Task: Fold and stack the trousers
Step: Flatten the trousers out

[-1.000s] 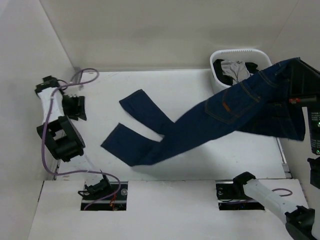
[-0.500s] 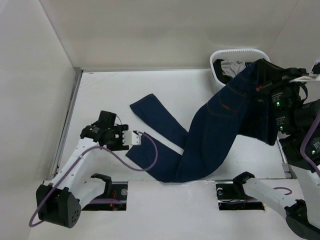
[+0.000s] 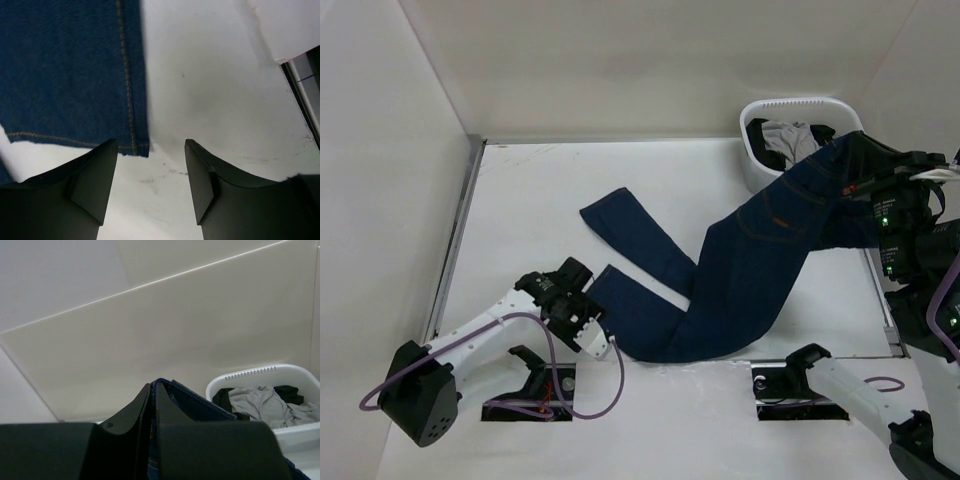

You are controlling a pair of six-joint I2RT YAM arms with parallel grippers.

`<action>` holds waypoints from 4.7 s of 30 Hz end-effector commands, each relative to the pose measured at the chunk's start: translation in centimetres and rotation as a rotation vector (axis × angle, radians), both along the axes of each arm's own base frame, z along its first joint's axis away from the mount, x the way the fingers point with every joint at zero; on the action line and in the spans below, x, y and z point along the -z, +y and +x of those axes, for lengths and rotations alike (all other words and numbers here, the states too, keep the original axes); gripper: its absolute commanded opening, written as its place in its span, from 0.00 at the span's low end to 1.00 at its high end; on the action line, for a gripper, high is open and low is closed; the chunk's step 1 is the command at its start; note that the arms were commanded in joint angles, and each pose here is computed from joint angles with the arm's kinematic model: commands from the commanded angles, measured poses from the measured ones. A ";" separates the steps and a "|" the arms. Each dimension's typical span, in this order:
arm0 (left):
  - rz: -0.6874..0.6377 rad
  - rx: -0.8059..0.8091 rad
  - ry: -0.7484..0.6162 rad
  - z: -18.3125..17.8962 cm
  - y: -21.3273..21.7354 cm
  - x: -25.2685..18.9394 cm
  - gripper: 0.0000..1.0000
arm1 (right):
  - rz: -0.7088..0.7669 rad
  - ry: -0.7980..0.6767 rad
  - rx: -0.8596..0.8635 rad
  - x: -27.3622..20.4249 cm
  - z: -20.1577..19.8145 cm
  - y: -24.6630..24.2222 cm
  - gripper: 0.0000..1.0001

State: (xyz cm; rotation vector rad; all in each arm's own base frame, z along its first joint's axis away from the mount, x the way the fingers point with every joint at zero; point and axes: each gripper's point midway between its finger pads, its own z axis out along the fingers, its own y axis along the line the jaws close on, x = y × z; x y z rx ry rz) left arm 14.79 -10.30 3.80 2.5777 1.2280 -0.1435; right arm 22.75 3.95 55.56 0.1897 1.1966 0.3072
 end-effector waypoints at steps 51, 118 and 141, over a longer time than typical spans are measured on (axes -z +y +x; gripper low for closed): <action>-0.412 -0.918 0.927 9.8 -1.7 -15.5 0.01 | 0.015 0.092 0.216 4.7 1.8 -5.9 0.01; -0.262 -1.809 0.918 12.3 15.0 -13.0 0.03 | 0.004 0.055 0.317 3.9 -3.7 -8.0 0.01; -0.270 -1.822 0.724 28.6 13.8 -5.4 0.28 | 0.004 0.178 0.300 8.7 0.9 -7.8 0.01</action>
